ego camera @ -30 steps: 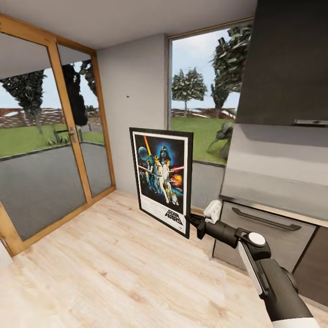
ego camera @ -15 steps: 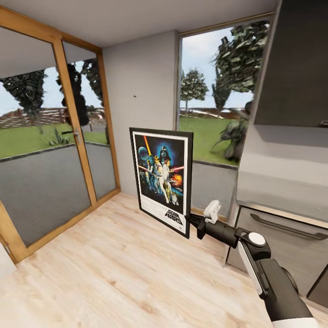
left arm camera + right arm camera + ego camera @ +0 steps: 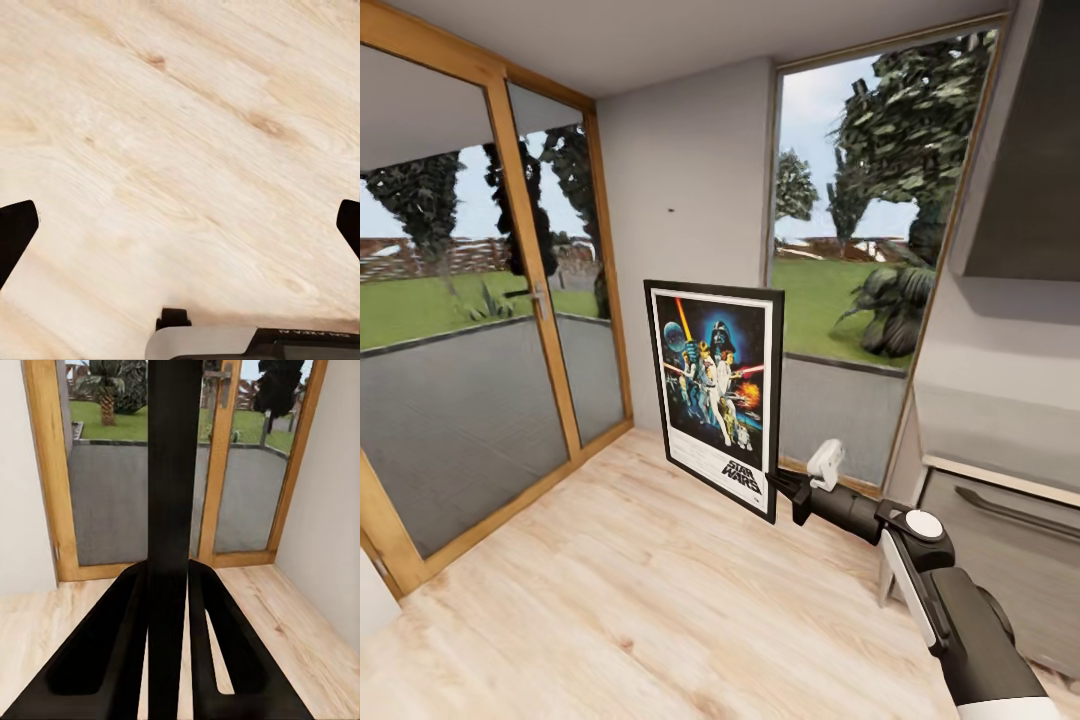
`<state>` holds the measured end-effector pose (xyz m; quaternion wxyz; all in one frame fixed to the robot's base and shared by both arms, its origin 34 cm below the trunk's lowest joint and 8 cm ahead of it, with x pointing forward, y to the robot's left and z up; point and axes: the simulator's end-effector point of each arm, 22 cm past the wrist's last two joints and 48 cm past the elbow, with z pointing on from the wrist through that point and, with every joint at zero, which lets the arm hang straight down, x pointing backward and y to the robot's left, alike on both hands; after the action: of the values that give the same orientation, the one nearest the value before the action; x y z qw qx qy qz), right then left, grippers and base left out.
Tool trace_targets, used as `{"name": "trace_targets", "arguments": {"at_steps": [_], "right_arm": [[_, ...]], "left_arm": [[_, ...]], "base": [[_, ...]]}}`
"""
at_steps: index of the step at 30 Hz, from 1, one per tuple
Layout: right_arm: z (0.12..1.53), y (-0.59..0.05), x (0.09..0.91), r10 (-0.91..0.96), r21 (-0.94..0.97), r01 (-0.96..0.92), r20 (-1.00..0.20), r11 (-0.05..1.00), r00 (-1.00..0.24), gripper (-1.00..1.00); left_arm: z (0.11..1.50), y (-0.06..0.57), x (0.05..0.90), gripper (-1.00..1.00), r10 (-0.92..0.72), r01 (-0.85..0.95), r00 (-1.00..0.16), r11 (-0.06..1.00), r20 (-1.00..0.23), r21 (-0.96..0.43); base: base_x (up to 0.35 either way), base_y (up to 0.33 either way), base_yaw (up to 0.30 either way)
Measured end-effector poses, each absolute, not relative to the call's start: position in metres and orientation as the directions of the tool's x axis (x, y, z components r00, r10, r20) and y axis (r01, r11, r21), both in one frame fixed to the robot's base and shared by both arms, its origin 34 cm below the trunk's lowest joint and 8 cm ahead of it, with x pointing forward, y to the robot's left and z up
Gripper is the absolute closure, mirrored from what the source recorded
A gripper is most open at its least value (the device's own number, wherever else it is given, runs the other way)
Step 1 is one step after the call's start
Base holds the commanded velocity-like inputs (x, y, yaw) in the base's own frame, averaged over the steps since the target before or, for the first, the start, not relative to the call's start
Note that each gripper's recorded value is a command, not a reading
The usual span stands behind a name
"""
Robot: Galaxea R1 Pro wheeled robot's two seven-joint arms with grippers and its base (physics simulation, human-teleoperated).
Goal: Pick up the poster from the kitchen countertop and hang it on one of the wall nails in the kitchen.
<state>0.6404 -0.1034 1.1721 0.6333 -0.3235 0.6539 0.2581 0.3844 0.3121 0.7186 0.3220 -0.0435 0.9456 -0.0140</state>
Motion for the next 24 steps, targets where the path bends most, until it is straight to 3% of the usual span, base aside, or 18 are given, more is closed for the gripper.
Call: {"name": "trace_targets", "arguments": {"at_steps": [24], "right_arm": [[1.1718, -0.1034, 0.6405, -0.096, -0.071, -0.750, -0.995, 0.658, 0.010, 1.00]], "left_arm": [[0.7186, 0.3122, 0.3846, -1.00, -0.091, -0.073, -0.789, 0.996, -0.608, -0.054]], "base": [[0.214, 0.310, 0.000]]}}
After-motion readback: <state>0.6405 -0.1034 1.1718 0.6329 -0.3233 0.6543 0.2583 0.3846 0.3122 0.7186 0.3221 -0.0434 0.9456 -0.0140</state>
